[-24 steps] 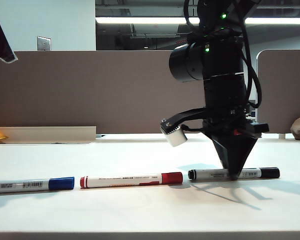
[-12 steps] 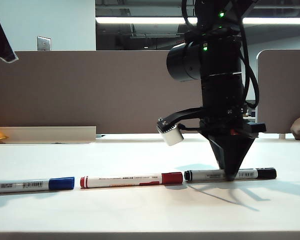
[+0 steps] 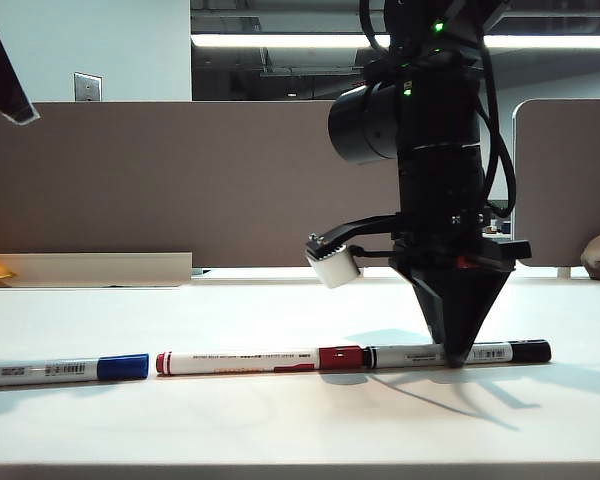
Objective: Pick up the markers one by one and line them up horizontally in a straight line on the table.
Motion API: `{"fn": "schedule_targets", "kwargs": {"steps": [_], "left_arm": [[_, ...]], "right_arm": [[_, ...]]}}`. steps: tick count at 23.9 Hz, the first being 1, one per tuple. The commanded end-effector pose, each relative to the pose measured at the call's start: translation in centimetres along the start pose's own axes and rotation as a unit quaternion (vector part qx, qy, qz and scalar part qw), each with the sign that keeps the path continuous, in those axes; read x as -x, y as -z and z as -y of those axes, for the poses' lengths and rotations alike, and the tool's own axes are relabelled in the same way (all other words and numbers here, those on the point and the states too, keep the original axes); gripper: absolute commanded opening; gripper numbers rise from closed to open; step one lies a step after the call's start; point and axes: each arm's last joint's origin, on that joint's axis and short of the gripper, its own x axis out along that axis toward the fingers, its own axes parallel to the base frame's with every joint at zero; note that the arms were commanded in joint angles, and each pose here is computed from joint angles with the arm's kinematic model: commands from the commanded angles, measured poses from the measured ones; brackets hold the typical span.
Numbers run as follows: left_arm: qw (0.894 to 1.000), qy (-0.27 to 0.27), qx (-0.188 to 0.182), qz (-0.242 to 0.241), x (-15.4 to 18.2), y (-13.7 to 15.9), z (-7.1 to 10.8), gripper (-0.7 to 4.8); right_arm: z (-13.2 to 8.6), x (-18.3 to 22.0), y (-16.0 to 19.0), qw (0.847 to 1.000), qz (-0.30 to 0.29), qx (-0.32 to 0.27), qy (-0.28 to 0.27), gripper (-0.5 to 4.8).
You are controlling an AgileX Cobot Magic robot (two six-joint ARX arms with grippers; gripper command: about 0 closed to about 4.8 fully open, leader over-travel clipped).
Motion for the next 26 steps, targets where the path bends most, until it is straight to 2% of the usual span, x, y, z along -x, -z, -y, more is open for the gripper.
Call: {"fn": "schedule_targets", "kwargs": {"steps": [1,3,17,20,26], "left_arm": [[1.000,-0.001,0.000,0.007,0.10,-0.09,-0.01,0.79],[1.000,-0.001,0.000,0.007,0.10,-0.09,-0.01,0.79],[1.000,-0.002,0.000,0.007,0.10,-0.08,-0.01,0.79],[1.000,-0.002,0.000,0.007,0.10,-0.08,-0.01,0.79],[1.000,-0.002,0.000,0.007,0.10,-0.08,-0.01,0.79]], "right_arm": [[-0.22,-0.49,-0.04,1.000,0.005,0.000,-0.017,1.18],[-0.21,-0.49,-0.04,1.000,0.005,0.000,-0.016,1.40],[-0.32,-0.48,0.02,1.000,0.002,-0.001,-0.022,1.87],[-0.30,-0.49,0.01,1.000,0.002,-0.001,-0.021,2.24],[-0.30,-0.47,0.01,1.000,0.003,-0.001,-0.021,2.26]]}}
